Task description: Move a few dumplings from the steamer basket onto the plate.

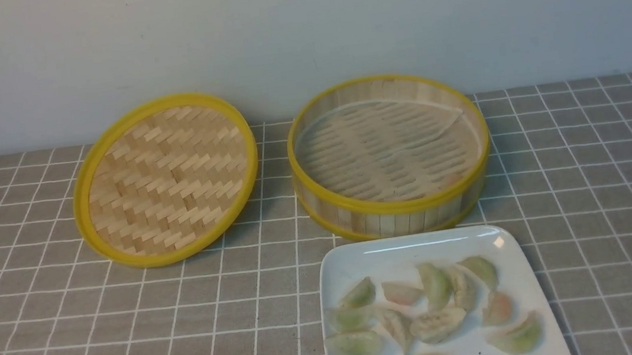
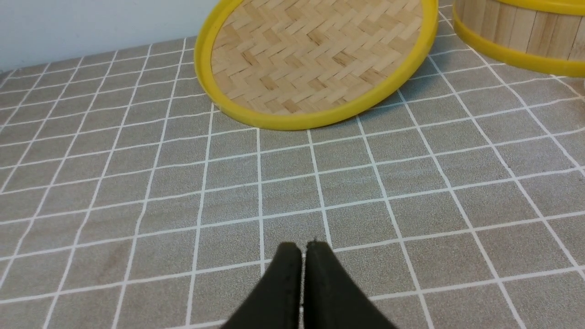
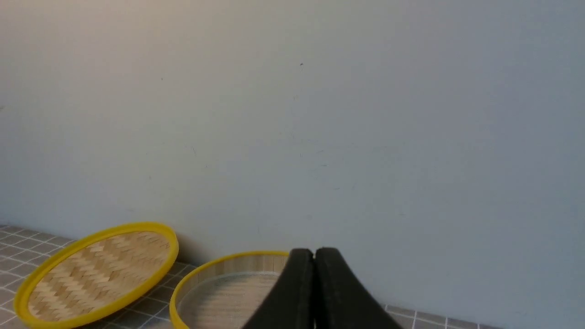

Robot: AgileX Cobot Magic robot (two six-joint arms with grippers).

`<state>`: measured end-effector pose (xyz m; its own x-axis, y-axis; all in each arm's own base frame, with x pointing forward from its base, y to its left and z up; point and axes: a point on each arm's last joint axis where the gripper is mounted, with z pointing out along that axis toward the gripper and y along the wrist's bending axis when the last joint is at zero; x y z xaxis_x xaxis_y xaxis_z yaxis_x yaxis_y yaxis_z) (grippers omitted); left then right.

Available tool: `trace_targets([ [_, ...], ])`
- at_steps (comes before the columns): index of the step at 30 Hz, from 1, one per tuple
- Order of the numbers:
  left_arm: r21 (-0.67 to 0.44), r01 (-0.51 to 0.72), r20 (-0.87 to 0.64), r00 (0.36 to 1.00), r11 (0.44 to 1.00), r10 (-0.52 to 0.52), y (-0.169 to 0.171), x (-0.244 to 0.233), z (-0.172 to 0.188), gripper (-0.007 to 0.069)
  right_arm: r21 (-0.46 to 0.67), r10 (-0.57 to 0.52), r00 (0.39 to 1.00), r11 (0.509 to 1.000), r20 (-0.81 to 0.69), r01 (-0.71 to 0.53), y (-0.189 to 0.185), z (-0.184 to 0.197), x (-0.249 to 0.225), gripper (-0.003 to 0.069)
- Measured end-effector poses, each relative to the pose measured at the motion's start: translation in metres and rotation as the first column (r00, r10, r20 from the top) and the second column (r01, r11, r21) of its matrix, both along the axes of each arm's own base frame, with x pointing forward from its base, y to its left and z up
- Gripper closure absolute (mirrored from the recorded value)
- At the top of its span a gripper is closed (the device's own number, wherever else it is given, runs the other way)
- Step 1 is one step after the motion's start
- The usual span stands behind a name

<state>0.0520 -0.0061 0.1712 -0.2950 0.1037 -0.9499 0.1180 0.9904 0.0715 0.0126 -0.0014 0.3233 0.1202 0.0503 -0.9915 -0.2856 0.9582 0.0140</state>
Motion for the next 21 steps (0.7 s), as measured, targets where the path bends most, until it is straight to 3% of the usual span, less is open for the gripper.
trace_targets([
  [7,0.0,0.0,0.0,1.0,1.0,0.0,0.0,0.0,0.0,0.063,-0.021,-0.048,0.994,0.999,-0.099,0.046,0.002,-0.025,0.011,0.0672],
  [10,0.0,0.0,0.0,1.0,1.0,0.0,0.0,0.0,0.0,0.063,-0.066,-0.178,0.959,0.984,-0.22,0.167,0.002,-0.066,0.026,0.0672],
  [14,0.0,0.0,0.0,1.0,1.0,0.0,0.0,0.0,0.0,0.063,-0.104,-0.256,0.915,0.966,-0.313,0.235,0.0,-0.104,0.035,0.0672],
  [16,0.0,0.0,0.0,1.0,1.0,0.0,0.0,0.0,0.0,0.063,-0.124,-0.29,0.881,0.957,-0.374,0.262,-0.001,-0.14,0.041,0.0672],
  [21,0.0,0.0,0.001,1.0,1.0,0.0,0.0,0.0,0.0,0.063,-0.093,-0.3,0.892,0.954,-0.34,0.285,-0.001,-0.143,0.043,0.0672],
])
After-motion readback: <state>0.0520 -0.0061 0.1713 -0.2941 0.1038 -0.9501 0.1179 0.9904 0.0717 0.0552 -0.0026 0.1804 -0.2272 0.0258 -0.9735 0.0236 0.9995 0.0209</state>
